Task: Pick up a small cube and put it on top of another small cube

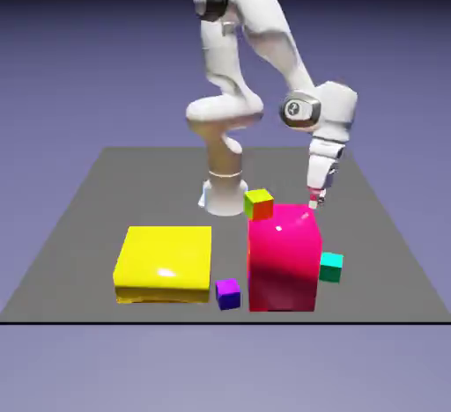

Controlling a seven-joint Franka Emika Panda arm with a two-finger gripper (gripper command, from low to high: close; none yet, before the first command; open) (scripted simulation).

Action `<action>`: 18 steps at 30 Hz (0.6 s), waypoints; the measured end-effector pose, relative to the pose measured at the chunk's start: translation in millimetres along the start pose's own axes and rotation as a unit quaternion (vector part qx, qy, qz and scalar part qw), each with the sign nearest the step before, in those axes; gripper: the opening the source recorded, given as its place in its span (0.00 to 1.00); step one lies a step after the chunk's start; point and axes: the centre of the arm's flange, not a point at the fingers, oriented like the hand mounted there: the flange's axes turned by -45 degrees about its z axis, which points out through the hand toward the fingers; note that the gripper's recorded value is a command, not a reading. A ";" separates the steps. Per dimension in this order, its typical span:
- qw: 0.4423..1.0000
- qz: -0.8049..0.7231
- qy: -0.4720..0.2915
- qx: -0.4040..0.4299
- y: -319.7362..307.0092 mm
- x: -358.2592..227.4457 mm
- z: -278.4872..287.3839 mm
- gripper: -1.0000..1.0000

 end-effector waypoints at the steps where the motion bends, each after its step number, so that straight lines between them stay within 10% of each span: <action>1: 0.999 -0.039 -0.020 -0.010 -12.8 10.4 3.2 0.50; 18: 0.804 -0.418 -0.313 -0.285 -127.1 72.4 105.2 0.50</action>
